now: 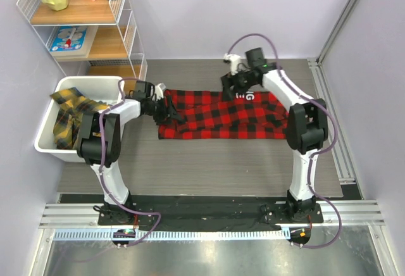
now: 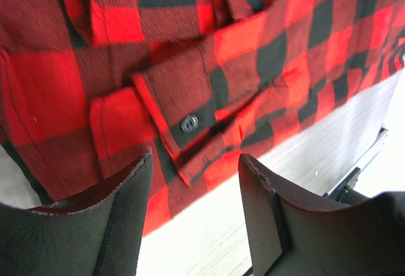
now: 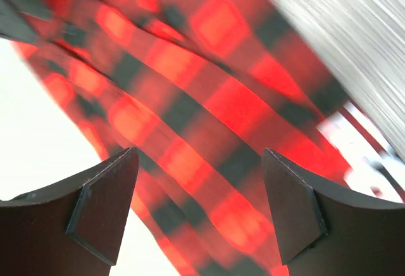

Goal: Fold and stack the long sleeve shirts
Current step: Fold the shirt

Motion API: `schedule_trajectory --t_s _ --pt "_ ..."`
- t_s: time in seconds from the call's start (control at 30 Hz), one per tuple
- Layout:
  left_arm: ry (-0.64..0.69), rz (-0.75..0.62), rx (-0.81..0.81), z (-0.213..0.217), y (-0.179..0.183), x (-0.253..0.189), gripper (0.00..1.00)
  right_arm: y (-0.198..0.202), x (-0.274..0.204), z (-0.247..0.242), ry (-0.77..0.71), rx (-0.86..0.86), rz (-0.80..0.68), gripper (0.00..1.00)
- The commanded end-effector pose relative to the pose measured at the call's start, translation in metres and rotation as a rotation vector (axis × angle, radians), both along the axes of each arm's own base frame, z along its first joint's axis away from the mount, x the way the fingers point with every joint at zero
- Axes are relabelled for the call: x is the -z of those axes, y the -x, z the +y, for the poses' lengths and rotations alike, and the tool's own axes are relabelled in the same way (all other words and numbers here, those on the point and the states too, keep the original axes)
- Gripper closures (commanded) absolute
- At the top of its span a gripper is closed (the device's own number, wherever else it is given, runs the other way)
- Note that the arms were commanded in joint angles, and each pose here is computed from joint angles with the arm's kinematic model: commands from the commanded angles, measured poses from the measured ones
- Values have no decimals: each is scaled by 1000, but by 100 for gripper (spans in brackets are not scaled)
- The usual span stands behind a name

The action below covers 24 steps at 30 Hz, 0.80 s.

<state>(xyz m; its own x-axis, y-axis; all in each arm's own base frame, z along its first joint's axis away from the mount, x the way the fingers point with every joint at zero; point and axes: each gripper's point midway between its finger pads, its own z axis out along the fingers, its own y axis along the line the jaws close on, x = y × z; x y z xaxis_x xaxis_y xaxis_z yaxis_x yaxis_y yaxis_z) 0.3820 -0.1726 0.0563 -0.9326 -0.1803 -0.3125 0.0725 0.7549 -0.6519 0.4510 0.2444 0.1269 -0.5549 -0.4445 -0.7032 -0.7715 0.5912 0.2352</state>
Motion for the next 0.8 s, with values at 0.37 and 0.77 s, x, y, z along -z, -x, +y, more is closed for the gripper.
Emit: schedule_trajectory --t_s 0.37,0.77 --pt "-104 -6 69 -11 -21 19 52 34 14 -155 44 330 277 25" --pt "-347 -77 180 17 -22 6 93 50 40 -196 169 466 353 38"
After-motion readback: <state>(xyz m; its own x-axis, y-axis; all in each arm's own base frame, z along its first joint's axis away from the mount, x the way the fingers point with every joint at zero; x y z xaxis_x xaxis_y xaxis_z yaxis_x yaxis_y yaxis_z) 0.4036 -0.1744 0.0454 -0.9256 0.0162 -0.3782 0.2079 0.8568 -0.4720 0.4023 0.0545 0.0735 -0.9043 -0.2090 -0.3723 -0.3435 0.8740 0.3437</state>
